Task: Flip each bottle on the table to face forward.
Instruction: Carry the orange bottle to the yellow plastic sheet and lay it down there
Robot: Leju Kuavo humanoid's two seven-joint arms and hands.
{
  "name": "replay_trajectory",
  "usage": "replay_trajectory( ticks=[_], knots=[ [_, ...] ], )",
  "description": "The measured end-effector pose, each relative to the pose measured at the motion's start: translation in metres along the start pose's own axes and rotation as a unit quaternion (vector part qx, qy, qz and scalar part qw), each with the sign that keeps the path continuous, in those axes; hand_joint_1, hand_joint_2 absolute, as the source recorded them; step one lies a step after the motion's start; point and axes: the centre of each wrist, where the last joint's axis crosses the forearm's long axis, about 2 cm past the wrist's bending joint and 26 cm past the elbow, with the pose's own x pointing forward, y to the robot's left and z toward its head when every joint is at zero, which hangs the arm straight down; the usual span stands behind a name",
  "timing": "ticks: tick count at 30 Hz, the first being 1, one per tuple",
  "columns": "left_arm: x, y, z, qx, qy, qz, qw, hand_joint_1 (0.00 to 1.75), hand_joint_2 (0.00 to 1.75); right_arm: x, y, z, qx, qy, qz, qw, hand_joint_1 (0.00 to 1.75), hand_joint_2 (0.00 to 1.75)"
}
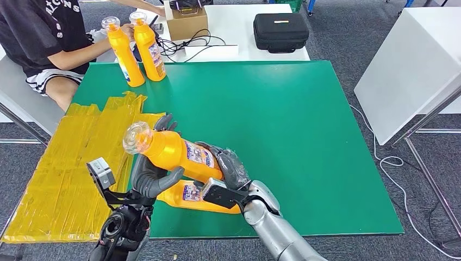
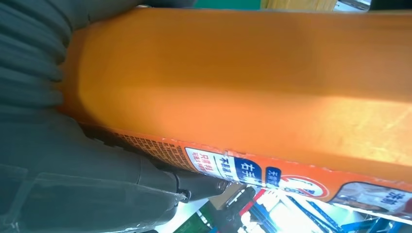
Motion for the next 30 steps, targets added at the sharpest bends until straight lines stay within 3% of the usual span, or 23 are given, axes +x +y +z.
replay_trajectory(
  ticks=[30],
  knots=[
    [0.007, -0.004, -0.006, 0.018, -0.003, -0.001, 1.000, 0.00, 1.75, 0.017, 0.013, -0.014, 0.026, -0.026, -0.007, 0.999, 1.75, 1.75]
  ],
)
